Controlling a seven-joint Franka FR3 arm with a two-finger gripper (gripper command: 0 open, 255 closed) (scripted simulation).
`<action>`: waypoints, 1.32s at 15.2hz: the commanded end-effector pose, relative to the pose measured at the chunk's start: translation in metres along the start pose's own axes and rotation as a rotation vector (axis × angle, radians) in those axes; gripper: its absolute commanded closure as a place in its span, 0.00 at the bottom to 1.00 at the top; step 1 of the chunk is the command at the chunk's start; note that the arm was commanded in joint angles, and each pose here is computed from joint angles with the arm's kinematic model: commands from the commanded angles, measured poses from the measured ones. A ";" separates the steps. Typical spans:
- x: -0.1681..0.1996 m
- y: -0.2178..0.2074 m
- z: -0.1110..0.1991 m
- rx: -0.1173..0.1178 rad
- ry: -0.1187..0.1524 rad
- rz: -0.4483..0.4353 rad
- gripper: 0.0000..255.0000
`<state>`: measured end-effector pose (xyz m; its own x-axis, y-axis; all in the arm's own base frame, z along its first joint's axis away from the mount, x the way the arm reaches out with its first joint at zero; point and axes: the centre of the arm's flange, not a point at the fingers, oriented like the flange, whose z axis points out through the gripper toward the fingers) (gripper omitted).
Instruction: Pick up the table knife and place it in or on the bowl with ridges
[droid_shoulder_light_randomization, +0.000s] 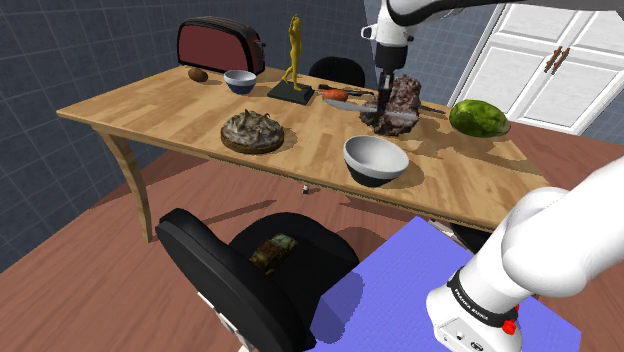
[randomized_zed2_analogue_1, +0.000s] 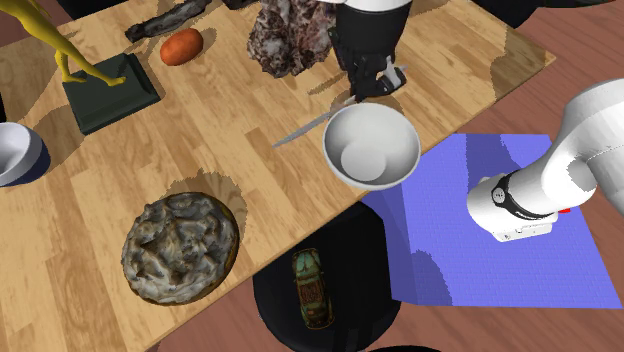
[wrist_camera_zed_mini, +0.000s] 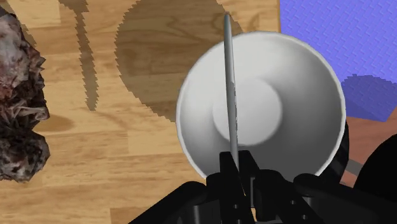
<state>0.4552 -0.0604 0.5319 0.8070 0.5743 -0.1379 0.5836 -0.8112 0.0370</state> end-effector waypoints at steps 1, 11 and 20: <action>-0.020 -0.019 0.002 -0.001 -0.001 0.000 1.00; -0.043 -0.048 0.039 -0.001 -0.001 0.000 1.00; -0.036 -0.050 0.089 -0.001 -0.001 0.000 1.00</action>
<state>0.3897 -0.0514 0.4535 0.8068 0.5742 -0.1391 0.5837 -0.8111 0.0374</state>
